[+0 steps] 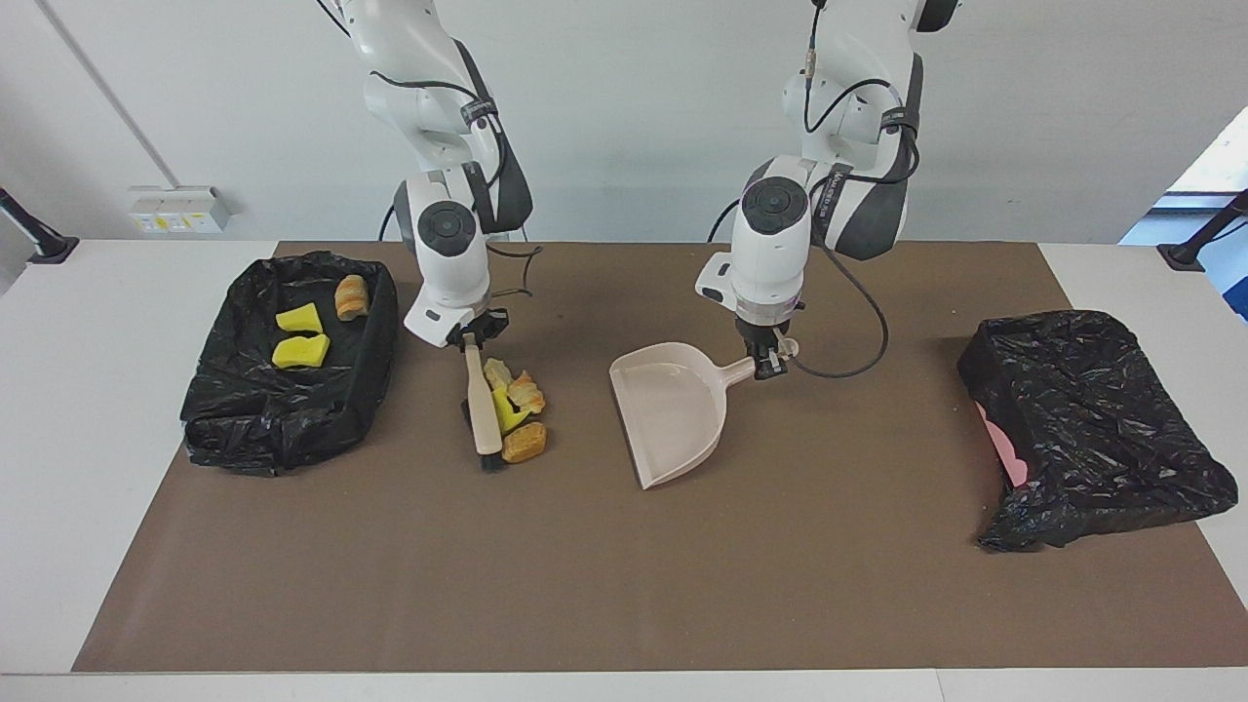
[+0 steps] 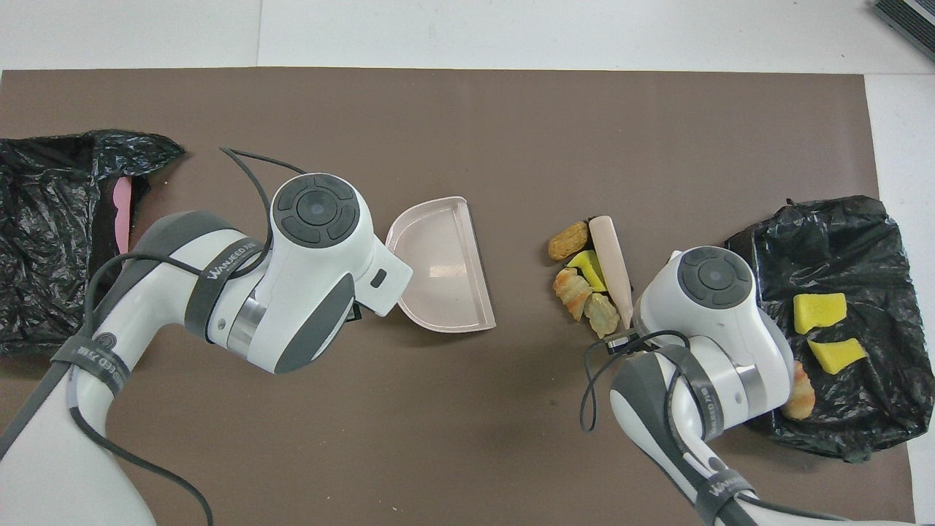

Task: Sweep and dump trash in bin
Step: 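Sweep the remaining tan pieces with the right gripper toward the dustpan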

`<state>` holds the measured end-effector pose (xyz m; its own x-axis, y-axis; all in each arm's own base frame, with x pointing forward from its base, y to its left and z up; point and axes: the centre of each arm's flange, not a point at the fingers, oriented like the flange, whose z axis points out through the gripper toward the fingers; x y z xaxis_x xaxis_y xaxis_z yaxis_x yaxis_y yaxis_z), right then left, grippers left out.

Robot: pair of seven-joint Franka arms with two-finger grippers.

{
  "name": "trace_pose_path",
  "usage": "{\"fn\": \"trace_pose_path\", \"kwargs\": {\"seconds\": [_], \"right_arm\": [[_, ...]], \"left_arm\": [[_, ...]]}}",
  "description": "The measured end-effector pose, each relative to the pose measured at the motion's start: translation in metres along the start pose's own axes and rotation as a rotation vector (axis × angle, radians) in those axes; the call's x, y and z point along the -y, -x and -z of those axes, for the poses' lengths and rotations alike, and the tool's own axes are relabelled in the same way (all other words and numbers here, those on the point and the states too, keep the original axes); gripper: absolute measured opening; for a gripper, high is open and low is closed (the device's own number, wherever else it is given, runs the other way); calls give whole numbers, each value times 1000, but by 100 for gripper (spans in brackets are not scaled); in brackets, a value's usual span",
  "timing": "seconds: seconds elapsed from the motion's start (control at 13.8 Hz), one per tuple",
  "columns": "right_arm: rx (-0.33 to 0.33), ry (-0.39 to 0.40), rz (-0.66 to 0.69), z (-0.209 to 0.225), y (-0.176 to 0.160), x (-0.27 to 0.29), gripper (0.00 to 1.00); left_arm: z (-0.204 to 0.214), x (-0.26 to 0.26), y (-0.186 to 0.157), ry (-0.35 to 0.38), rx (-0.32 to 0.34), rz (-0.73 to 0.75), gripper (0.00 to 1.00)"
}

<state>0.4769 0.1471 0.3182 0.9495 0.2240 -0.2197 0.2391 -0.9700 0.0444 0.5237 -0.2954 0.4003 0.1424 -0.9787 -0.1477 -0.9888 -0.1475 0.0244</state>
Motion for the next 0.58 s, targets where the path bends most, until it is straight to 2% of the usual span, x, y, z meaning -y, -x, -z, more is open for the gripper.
{"fn": "trace_pose_path", "kwargs": {"seconds": [0.14,0.58], "right_arm": [[6,-43,-9,0,1,27,27],[32,-293,-87,13,-14,119,27]], "left_arm": [[-3,-5,3,8,7,-10,33],[-14,-17,11,-10,-10,-55,33]]}}
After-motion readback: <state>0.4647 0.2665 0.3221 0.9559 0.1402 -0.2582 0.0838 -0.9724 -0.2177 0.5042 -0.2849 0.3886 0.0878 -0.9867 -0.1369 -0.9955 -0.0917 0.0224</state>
